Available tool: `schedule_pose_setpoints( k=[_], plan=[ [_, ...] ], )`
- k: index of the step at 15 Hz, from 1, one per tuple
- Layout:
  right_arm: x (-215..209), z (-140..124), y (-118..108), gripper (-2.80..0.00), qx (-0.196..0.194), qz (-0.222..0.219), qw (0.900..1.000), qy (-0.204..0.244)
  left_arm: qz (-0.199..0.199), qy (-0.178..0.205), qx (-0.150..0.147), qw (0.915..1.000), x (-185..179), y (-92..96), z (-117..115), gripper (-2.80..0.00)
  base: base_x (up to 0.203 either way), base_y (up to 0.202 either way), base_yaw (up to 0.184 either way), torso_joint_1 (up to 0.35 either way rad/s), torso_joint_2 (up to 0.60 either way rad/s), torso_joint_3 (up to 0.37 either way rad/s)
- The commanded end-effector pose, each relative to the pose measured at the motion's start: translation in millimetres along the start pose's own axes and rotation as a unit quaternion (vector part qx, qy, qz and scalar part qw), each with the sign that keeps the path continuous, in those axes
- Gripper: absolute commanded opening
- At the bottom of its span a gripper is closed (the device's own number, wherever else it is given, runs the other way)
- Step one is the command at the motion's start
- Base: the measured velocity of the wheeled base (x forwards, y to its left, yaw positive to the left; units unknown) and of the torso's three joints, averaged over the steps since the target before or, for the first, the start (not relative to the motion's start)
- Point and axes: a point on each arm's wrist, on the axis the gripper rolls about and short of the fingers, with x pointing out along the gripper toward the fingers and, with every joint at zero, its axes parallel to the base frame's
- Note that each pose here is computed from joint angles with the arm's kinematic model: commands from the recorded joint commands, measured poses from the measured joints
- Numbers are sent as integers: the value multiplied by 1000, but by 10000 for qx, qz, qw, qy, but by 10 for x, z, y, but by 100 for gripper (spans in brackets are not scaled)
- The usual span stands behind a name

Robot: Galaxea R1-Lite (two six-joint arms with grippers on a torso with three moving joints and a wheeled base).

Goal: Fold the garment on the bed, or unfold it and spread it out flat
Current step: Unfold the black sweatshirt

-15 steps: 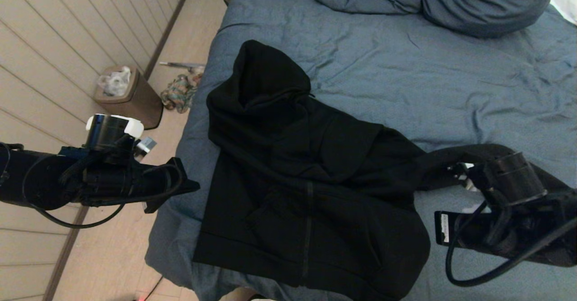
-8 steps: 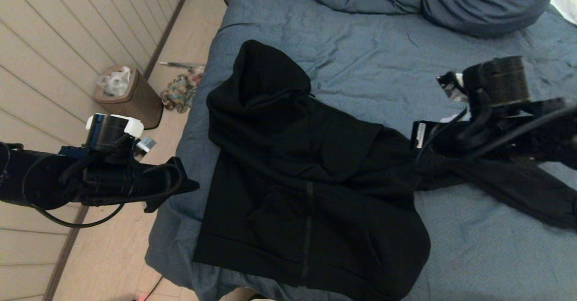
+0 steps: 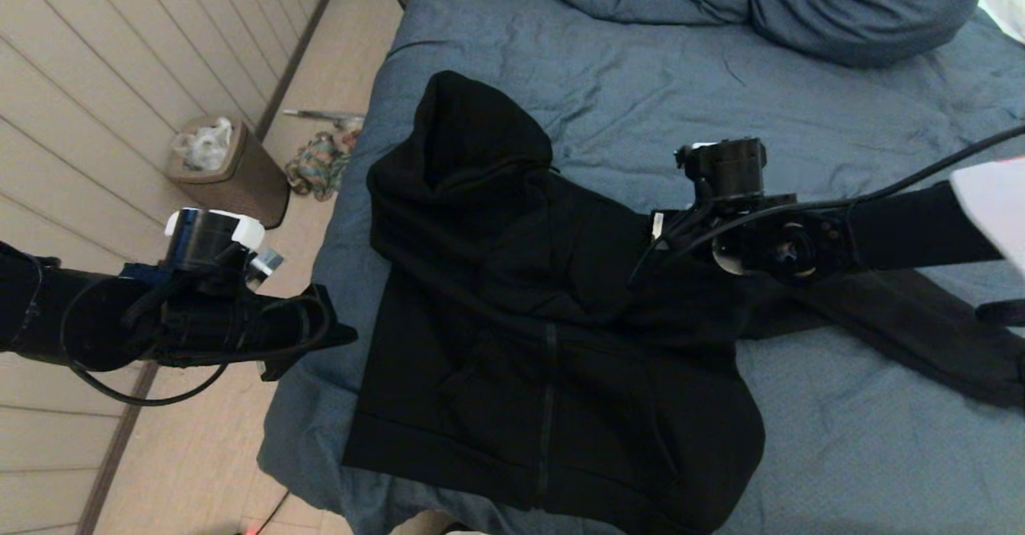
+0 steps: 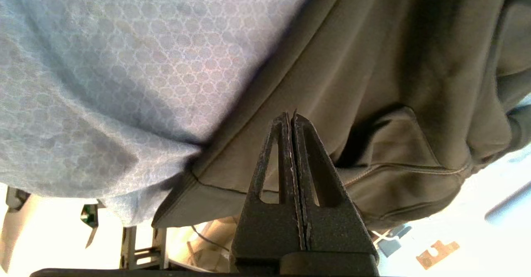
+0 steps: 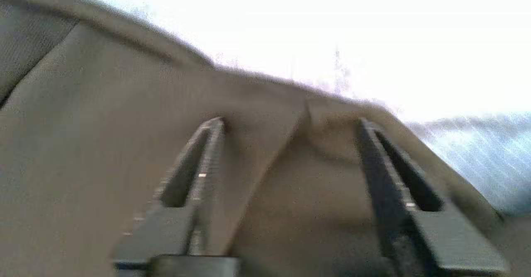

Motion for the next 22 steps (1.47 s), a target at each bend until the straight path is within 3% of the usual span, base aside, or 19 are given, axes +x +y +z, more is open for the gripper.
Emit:
schedule_pose_setpoints(
  k=[1, 5, 8, 12, 15, 17, 20, 21, 22],
  plan=[
    [173, -35, -5, 0, 38, -102, 9999, 2, 23, 34, -38, 10000, 52, 24, 4, -280, 0, 0, 0, 0, 0, 0],
    [276, 26, -334, 0, 205, -486, 9986, -28, -26, -29, -6, 10000, 71, 30, 5, -280, 0, 0, 0, 0, 0, 0],
    [277, 25, -442, 0, 195, -570, 9982, 33, -27, -19, -2, 10000, 75, 23, -4, -280, 0, 0, 0, 0, 0, 0],
    [305, -144, -395, 0, 50, -491, 9983, 294, -36, -9, 3, 10000, 77, 19, -7, -280, 0, 0, 0, 0, 0, 0],
    [315, -322, -158, 0, -104, -159, 9985, 509, -34, 2, 5, 10000, 79, 19, -14, -280, 0, 0, 0, 0, 0, 0],
    [299, -405, -130, 0, -241, -128, 9975, 649, -28, -3, 12, 10000, 79, 19, -13, -280, 0, 0, 0, 0, 0, 0],
    [262, -559, -309, 0, -984, -248, 9901, 967, -29, 7, 10, 10000, 87, 22, -12, -280, 0, 0, 0, 0, 0, 0],
    [309, -567, -391, -280, -987, -350, 9895, 996, -28, 8, 10, 10000, 88, 22, -12, -280, 0, 0, 0, 0, 0, 0],
    [325, -569, -406, -280, -1007, -370, 9891, 1008, -29, 7, 10, 10000, 87, 21, -12, -280, 0, 0, 0, 0, 0, 0]
  ],
)
